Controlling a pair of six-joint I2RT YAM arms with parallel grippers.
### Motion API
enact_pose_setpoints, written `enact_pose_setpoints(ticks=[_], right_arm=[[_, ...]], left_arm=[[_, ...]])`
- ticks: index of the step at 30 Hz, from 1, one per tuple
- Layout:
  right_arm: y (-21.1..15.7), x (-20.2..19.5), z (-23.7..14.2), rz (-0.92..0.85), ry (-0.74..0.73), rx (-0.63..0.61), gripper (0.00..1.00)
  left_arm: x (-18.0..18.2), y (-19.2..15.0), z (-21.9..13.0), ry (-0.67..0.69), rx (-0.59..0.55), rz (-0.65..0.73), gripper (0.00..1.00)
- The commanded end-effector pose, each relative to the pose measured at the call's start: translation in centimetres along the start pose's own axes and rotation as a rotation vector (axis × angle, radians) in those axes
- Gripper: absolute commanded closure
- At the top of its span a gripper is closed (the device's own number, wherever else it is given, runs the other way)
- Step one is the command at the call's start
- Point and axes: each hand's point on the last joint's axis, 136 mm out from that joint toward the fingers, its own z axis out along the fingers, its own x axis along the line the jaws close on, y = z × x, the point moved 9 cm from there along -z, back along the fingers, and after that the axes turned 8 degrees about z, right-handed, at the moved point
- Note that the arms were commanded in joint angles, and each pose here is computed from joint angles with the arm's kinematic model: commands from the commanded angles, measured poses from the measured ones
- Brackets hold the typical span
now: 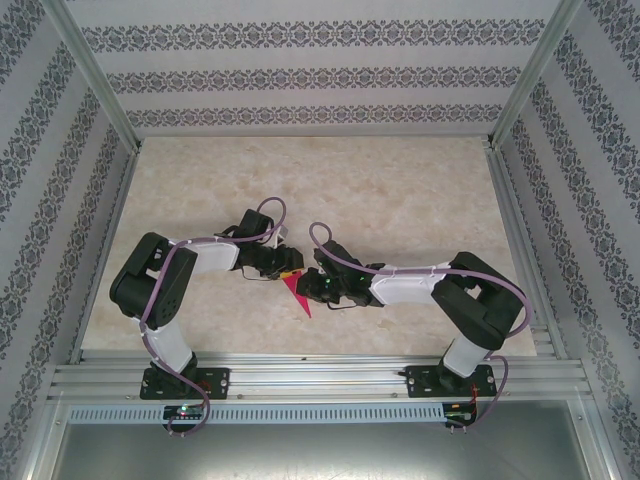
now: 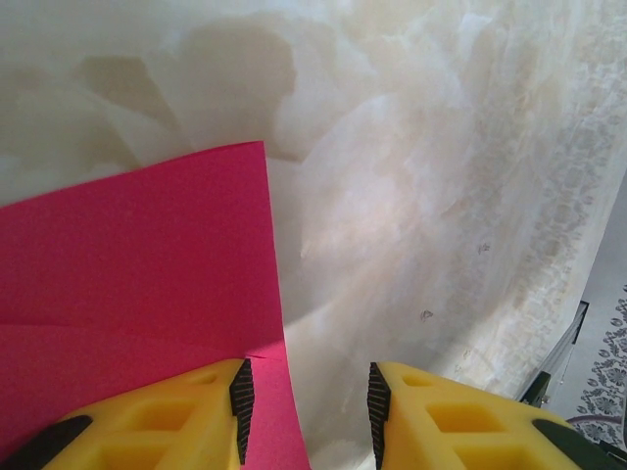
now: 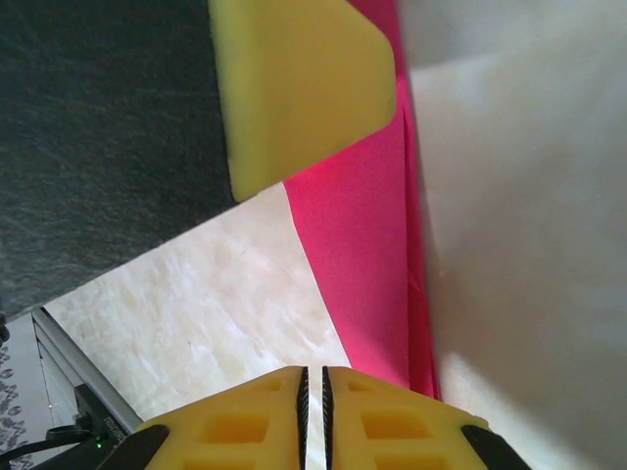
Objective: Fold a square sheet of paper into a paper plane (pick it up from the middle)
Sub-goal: Fold the wing for the fifth time at the center of the table.
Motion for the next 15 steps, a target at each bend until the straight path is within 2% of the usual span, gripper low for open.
enact_pose_setpoints(ticks=[1, 6, 11, 15], right_arm=[[0.3, 1.2, -0.8, -0.009, 0.030, -0.032, 0.85], [0.3, 2.1, -2.2, -0.040, 0.021, -0.053, 0.85], [0.2, 0.2, -3.5, 0.003, 0.002, -0.134, 0.86], [0.3, -0.5, -4.2, 0.012, -0.004, -0.143, 0.86]], left_arm=[[2.1, -1.5, 0.8, 0.096, 0.056, -0.039, 0.60], [2.3, -1.8, 0.7, 0.109, 0.068, -0.034, 0.60], [2.3, -1.5, 0.9, 0.113, 0.061, -0.035, 0.60], [2.1, -1.3, 0.5, 0.134, 0.028, -0.033, 0.60]])
